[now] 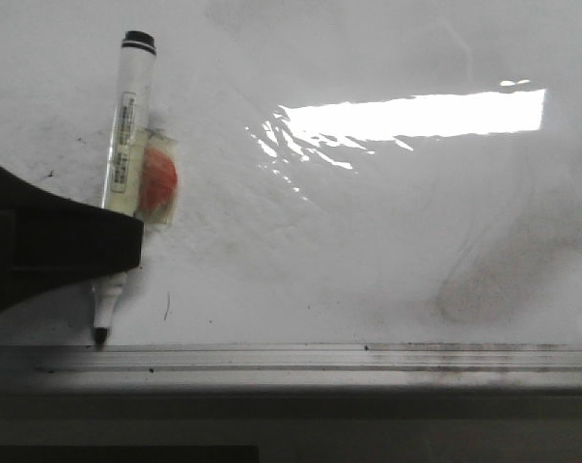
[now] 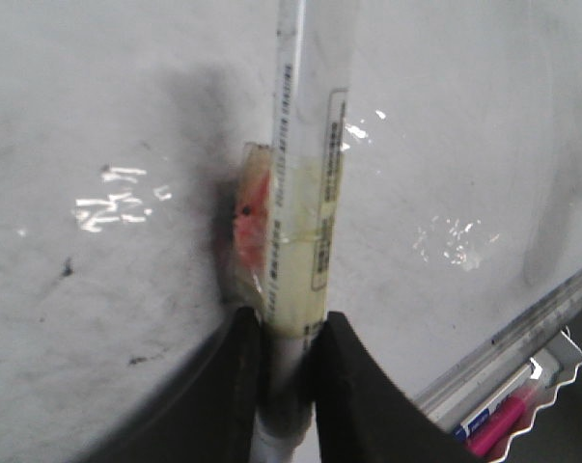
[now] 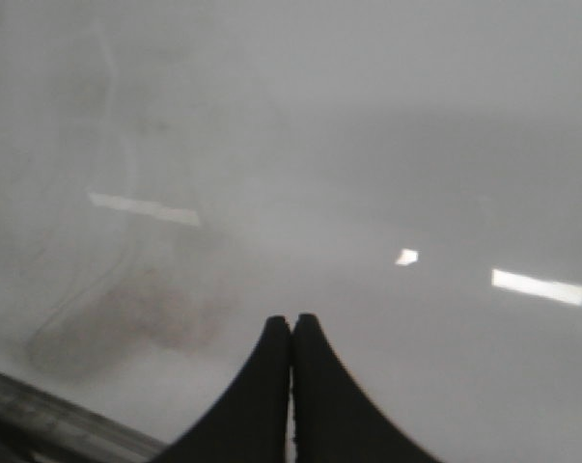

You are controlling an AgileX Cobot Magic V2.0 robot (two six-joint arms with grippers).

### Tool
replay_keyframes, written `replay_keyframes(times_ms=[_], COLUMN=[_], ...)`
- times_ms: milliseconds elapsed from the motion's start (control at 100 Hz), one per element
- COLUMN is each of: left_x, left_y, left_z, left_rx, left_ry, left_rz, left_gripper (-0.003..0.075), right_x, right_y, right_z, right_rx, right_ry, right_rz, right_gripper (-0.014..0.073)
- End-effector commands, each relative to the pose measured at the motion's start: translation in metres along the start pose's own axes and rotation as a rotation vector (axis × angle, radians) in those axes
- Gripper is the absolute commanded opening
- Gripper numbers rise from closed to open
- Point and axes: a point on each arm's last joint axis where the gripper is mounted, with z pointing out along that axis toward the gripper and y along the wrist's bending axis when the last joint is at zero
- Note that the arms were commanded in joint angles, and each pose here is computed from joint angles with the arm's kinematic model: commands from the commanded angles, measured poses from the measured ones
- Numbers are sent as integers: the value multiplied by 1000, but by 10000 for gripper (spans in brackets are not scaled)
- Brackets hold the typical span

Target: Write number 9 on whiteboard

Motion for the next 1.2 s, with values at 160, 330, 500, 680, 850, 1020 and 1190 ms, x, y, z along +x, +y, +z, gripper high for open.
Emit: replay_keyframes(times_ms=[160,330,500,680,850,1020,1190], left_x=[-16,-30,-46,-57,-65,-70,-70], left_y=[-15,-24,-28,-29,-30,-31,-31], left_z=[6,8,6,-4,-16,-24,-25], left_rx=[74,108,108,109,106,101,102], left_ry=[103,187,162,95,29,-4,-12], left_rz=[172,467,625,731,801,829,862], left_gripper=[-20,-20,-20,-20,-20,-20,-20], right_x=[-46,-73,-87,-89,-88,-89,-90], right_y=[23,53,82,106,118,123,126], right_z=[15,28,36,39,46,57,62], right_rx=[-210,-406,-543,-640,-666,-652,-643], right_ry=[59,95,114,87,63,37,9], right_rz=[-83,-198,-251,-283,-287,-286,-284], right_gripper=[2,296,376,376,376,376,376])
